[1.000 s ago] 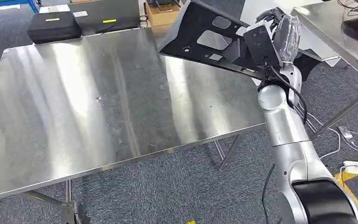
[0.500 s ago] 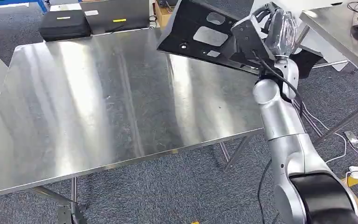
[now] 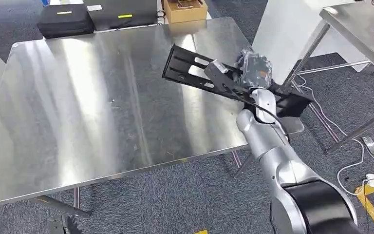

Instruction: Take the parts from the cabinet and place them on the table.

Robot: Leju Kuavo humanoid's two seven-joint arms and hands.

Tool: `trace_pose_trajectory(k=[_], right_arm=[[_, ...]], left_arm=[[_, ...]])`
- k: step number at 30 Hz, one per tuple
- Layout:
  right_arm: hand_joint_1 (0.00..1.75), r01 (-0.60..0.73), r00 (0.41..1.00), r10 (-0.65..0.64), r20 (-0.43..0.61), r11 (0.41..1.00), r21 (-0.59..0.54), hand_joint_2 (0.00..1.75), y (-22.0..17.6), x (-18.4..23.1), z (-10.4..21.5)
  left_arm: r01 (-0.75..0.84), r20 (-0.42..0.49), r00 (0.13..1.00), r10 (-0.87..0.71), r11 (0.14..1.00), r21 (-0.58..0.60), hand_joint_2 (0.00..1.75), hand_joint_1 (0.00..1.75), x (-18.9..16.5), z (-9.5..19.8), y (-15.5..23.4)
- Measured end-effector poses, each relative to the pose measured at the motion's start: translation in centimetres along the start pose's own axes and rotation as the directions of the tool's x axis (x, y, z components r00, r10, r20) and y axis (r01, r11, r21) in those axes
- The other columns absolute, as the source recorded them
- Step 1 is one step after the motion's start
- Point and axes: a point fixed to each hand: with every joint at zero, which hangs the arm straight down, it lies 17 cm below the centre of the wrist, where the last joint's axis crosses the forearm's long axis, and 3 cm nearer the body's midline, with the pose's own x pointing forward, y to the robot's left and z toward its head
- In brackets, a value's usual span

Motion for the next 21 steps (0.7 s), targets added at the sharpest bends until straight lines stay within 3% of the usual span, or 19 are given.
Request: trace_pose_trajectory(k=[7,16,21], right_arm=[[1.75,-0.076,0.993,0.061,0.098,0.985,0.157,1.75,6.7,4.6,4.0],[1.75,-0.099,0.958,0.038,0.285,0.974,0.203,1.75,8.1,13.9,5.5],[1.75,-0.028,0.949,-0.053,0.311,0.968,0.250,1.75,8.3,18.1,6.5]], left_arm=[[0.058,0.041,0.997,-0.060,0.997,0.045,0.00,0.00,0.5,0.4,1.6],[0.037,0.095,0.994,-0.044,0.996,0.082,0.00,0.00,2.3,0.0,2.8],[0.041,0.109,0.993,-0.054,0.992,0.122,0.00,0.00,2.5,0.4,4.4]])
